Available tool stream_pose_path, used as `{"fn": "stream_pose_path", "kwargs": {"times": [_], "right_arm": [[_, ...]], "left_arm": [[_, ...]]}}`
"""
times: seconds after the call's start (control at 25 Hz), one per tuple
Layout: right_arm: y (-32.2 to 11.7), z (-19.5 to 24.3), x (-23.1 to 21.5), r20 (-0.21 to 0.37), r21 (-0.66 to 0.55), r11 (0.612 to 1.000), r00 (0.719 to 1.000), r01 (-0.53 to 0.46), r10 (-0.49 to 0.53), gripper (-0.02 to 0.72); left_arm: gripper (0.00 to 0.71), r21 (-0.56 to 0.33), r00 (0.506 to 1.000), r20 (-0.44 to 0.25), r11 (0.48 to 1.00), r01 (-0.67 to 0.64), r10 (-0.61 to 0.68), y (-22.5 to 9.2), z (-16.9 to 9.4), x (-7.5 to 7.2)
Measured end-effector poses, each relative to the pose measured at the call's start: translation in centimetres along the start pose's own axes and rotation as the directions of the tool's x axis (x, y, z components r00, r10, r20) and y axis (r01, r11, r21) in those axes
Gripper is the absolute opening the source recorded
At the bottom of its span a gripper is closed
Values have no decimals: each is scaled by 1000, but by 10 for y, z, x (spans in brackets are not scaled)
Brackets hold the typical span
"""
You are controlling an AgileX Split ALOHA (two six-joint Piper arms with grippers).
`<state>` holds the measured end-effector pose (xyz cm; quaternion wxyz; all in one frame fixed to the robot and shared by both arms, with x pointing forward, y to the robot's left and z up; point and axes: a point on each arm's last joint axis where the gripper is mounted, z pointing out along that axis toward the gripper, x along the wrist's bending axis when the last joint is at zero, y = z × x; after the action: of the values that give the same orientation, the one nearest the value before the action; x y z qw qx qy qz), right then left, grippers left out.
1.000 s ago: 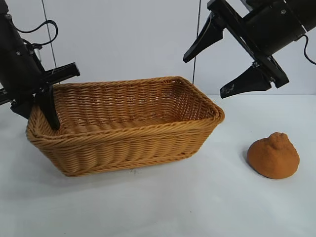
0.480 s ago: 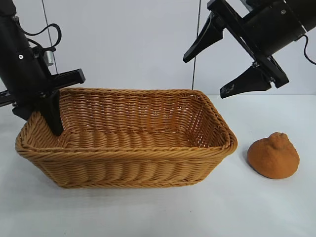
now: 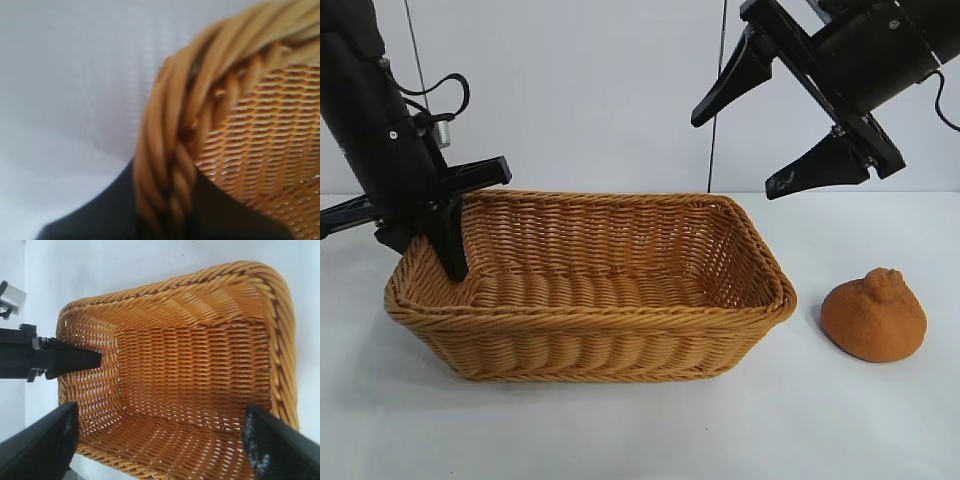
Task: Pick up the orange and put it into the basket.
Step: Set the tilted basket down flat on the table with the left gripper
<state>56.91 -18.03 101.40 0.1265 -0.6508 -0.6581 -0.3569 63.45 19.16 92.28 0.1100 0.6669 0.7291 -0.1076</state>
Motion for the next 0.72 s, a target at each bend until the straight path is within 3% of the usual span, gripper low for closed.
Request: {"fn": "stream_pose_path", "kwargs": {"times": [0.36, 0.44, 0.6, 0.64, 0.72], "right_arm": [[0, 0, 0, 0, 1, 1000, 1000, 0, 0, 610], [0, 0, 0, -1, 2, 1000, 1000, 0, 0, 610], [0, 0, 0, -2, 4, 1000, 1000, 0, 0, 610], [0, 0, 0, -2, 4, 1000, 1000, 0, 0, 610], [0, 0, 0, 0, 5, 1000, 1000, 2, -2, 610]], "left_arm": [[101, 3, 1000, -2, 1000, -9, 9, 4, 13, 3], [185, 2, 1000, 3, 1000, -6, 6, 4, 12, 2], [483, 21, 1000, 9, 1000, -4, 4, 3, 12, 2], [527, 22, 1000, 10, 1000, -11, 11, 2, 10, 1], [551, 22, 1000, 12, 1000, -16, 16, 1, 7, 0]]}}
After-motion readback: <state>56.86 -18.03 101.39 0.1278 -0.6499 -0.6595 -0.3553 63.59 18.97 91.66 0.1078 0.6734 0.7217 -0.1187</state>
